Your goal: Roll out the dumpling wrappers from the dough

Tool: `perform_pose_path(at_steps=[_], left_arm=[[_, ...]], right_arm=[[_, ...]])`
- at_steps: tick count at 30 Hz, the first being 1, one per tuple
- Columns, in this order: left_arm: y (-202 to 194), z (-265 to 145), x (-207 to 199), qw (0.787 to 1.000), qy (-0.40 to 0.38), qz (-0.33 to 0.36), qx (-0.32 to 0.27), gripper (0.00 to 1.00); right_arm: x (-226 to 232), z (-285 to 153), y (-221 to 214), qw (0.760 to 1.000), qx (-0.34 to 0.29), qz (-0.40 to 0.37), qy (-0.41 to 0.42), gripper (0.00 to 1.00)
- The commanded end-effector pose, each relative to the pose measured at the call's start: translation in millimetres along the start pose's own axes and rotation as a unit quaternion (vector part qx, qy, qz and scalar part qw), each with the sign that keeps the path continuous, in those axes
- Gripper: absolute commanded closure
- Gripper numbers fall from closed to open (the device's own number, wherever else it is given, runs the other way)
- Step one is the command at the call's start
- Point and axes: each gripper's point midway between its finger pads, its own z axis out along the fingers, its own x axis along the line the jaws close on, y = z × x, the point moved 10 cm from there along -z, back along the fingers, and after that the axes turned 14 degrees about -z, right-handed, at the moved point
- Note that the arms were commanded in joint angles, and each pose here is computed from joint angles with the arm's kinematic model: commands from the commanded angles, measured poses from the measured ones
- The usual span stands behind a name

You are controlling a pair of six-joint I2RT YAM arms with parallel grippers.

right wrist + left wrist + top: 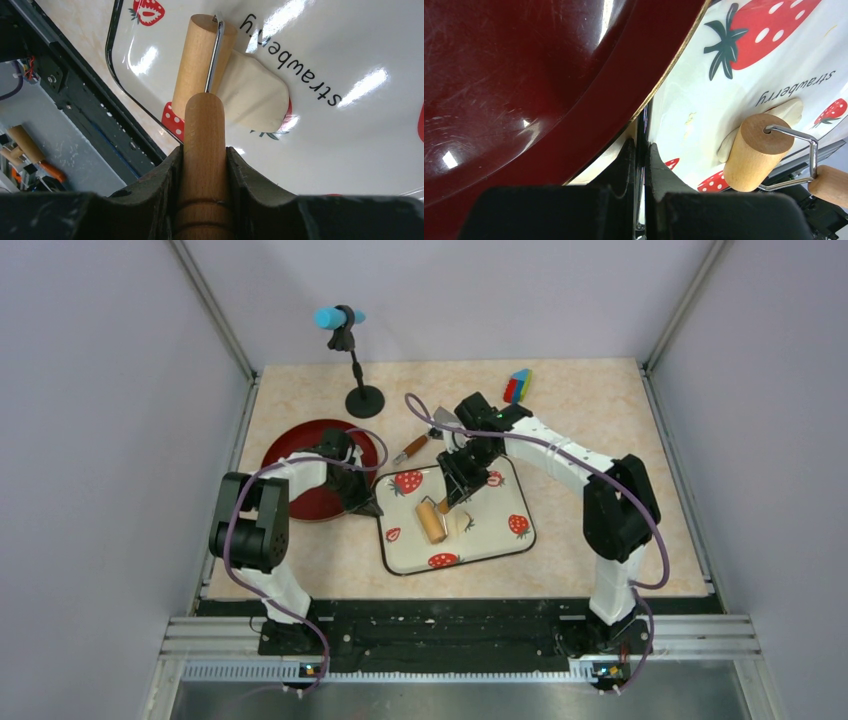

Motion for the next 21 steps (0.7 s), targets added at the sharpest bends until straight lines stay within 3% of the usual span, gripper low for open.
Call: perform_pose_path(at_steps=[1, 21], left_arm=[[8, 13, 7, 0.999, 0.043, 0.012, -0.027, 1.0], [5, 19, 4, 0.999, 0.038, -0.002, -0.023, 1.0]], right_arm=[[5, 18, -4, 0.999, 0.018, -0.026, 0.01, 1.0], [27, 63, -19, 0.981, 0.154, -0.111, -0.041, 1.0]])
